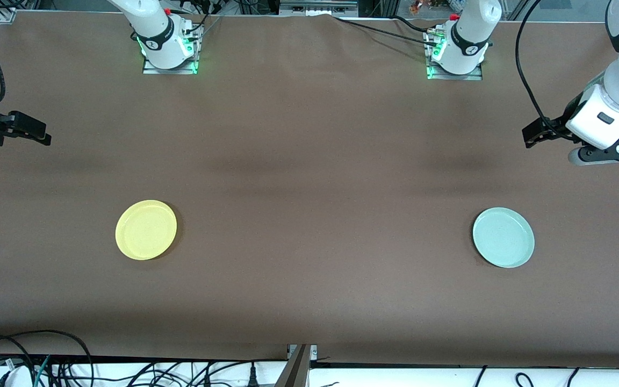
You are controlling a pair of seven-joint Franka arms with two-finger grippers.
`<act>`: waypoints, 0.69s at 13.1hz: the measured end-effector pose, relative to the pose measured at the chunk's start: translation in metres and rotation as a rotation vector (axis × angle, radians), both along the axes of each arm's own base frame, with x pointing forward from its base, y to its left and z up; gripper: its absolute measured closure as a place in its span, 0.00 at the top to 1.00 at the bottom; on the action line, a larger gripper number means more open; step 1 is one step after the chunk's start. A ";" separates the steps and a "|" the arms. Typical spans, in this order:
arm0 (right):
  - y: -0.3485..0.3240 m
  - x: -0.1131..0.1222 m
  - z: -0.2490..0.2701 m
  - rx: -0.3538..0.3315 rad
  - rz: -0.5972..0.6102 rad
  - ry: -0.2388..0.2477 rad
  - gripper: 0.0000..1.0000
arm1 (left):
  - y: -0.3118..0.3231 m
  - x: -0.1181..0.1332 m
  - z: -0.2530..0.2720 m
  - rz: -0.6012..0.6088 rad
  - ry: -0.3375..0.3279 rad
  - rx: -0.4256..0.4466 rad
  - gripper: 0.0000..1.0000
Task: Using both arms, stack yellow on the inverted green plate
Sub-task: 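Move the left gripper toward the pale green plate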
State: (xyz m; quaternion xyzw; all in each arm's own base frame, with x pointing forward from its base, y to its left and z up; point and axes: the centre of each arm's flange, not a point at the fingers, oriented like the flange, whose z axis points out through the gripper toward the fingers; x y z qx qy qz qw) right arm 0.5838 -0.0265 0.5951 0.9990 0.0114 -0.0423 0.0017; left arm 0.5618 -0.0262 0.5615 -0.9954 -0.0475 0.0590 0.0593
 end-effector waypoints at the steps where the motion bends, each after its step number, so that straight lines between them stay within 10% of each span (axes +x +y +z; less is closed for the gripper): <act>1: 0.000 0.000 0.000 0.000 0.000 0.000 1.00 | 0.013 0.004 -0.007 0.015 0.011 0.001 1.00; 9: 0.000 0.000 0.000 0.000 -0.001 0.000 1.00 | 0.083 0.034 -0.138 0.017 0.026 -0.048 1.00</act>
